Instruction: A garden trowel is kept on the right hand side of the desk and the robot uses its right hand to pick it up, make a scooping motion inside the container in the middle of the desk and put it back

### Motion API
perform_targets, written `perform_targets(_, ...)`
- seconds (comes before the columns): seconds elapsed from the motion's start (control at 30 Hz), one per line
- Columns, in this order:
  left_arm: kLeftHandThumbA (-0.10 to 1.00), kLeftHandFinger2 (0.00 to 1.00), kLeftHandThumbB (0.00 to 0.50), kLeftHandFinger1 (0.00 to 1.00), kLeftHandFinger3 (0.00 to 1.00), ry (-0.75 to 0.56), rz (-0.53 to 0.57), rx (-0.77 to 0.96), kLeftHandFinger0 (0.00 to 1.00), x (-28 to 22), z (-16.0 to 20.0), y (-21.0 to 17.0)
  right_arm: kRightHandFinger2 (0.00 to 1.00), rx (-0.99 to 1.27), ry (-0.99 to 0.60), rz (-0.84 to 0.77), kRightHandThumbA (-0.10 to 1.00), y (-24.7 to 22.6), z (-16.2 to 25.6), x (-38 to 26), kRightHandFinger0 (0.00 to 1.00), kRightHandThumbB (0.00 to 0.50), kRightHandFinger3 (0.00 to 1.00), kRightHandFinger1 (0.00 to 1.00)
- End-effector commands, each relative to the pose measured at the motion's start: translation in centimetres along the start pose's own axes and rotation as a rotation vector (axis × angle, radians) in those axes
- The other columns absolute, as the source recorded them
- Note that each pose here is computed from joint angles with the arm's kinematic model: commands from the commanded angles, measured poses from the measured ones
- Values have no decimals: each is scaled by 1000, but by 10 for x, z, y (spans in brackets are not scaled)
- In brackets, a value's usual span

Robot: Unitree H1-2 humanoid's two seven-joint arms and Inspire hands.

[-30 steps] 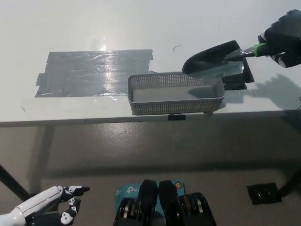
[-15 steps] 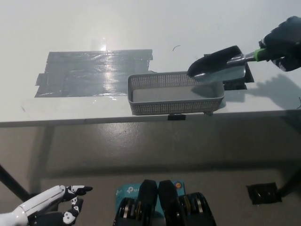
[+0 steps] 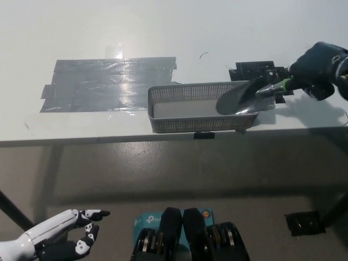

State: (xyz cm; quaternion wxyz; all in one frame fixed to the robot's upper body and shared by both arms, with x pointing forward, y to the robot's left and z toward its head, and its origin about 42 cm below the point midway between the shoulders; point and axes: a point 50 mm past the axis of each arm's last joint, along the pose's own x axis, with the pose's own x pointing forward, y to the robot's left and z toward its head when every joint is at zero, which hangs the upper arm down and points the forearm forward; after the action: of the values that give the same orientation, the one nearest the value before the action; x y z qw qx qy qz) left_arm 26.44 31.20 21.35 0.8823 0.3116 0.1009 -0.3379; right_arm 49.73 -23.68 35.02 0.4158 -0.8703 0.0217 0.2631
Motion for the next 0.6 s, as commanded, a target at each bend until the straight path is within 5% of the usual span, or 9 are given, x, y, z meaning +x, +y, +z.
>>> perform_targets(0.0,1000,1000,376,1000,1000,-5,1,28,1000,-7,7,7,209,-107,236,137,156,-19,-21,-5,0,0,1000,50)
perform_targets(0.23,1000,1000,391,1000,1000,-16,2,48,1000,-9,12,3,179,-140,263,213,224,-34,-13,-4,0,5,1000,0)
perform_targets(0.33,1000,1000,387,1000,1000,-26,2,48,1000,-9,14,3,197,-143,298,293,372,-43,-7,3,0,0,908,0)
perform_targets(0.4,1000,1000,375,1000,1000,-31,-2,48,1000,-8,15,3,327,-134,315,342,589,-46,-3,10,24,0,864,62)
perform_targets(0.43,1000,1000,359,1000,1000,-34,-4,51,1000,-8,16,4,423,-124,306,340,660,-50,3,14,113,0,858,169)
perform_targets(0.47,1000,1000,359,1000,1000,-36,-6,50,1000,-8,17,4,427,-108,306,325,680,-50,5,14,95,0,851,170)
perform_targets(0.5,1000,1000,371,1000,1000,-37,-7,56,1000,-7,18,5,644,-98,287,315,514,-54,12,16,168,1,958,294)
perform_targets(0.53,1000,1000,370,1000,1000,-39,-10,59,1000,-6,18,6,708,-95,281,320,461,-54,14,17,196,0,975,342)
perform_targets(0.57,1000,1000,365,1000,1000,-39,-10,61,1000,-6,19,7,471,-94,244,278,312,-56,21,17,39,22,936,86)
